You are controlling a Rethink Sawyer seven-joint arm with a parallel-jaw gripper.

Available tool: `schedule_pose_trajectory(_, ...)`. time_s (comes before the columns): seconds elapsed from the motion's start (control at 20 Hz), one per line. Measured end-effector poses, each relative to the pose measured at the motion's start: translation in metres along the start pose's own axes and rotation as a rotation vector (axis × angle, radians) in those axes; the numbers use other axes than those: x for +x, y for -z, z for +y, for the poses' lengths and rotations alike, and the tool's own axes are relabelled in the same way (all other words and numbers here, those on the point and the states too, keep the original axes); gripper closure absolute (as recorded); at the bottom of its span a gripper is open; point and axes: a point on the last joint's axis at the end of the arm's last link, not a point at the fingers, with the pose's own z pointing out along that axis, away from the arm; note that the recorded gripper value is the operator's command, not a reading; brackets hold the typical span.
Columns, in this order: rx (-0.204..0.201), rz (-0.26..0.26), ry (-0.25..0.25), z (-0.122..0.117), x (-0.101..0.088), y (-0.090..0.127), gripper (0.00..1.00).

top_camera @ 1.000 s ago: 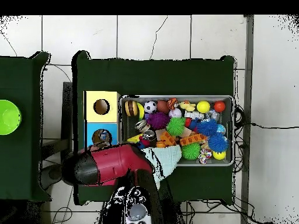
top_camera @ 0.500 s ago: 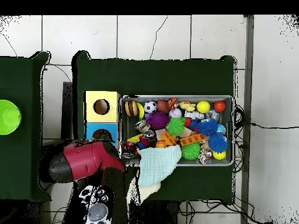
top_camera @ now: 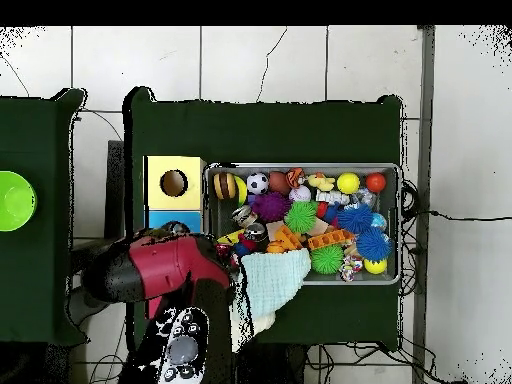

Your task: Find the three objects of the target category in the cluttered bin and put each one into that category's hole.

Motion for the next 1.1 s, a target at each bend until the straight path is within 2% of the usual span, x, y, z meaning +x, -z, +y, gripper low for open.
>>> schedule_pose_trajectory(0.15, 0.006, -0.006, -0.008, -0.009, -0.002, -0.007, 1.00)
schedule_pose_trajectory(0.3, -0.008, -0.013, -0.014, -0.008, -0.003, -0.014, 1.00)
schedule_pose_trajectory(0.35, -0.024, -0.015, -0.024, -0.007, -0.005, -0.019, 1.00)
schedule_pose_trajectory(0.65, -0.058, 0.005, -0.064, -0.012, -0.007, -0.020, 1.00)
schedule_pose_trajectory(1.1, -0.062, 0.008, -0.077, -0.012, -0.007, -0.020, 1.00)
